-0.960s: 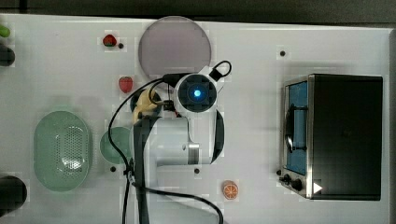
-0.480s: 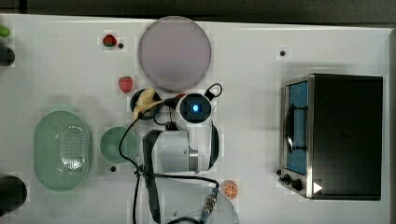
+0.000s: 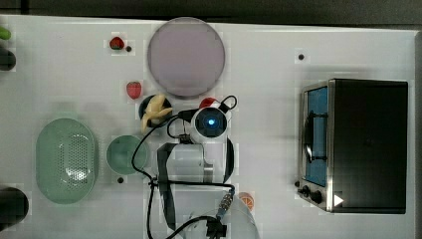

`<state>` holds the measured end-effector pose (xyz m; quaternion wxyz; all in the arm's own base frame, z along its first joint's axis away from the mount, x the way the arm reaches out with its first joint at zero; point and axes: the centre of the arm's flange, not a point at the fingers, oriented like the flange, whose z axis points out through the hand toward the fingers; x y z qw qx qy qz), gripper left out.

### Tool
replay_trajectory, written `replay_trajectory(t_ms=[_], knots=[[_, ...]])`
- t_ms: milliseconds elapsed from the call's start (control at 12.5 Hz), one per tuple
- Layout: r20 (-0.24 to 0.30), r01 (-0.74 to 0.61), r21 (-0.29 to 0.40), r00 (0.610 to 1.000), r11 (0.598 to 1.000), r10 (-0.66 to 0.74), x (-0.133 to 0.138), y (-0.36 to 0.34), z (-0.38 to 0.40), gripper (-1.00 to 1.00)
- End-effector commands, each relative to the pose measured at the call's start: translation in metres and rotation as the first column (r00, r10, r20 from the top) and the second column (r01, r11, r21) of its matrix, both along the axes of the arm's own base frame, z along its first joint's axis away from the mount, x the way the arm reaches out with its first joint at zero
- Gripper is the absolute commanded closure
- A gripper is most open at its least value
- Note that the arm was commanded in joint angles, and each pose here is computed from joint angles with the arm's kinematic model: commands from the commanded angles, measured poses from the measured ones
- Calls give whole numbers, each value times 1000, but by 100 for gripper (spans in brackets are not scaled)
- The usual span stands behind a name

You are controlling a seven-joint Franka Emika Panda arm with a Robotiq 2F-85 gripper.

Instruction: Pick Ketchup from the table and place it in strainer.

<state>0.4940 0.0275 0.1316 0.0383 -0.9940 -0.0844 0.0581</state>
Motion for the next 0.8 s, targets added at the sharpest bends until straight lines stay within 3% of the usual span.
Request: replay_trajectory(t_ms=[80,240,480,800], knots=[[77,-35,-3,996,999,36,17,-1,21,-100],[79,-29,-4,996,1000,30,17,-3,18,-92],[96,-38,-3,995,999,38,23,2,25,-23],[135,-33,-17,990,999,35,33,6,72,-23]])
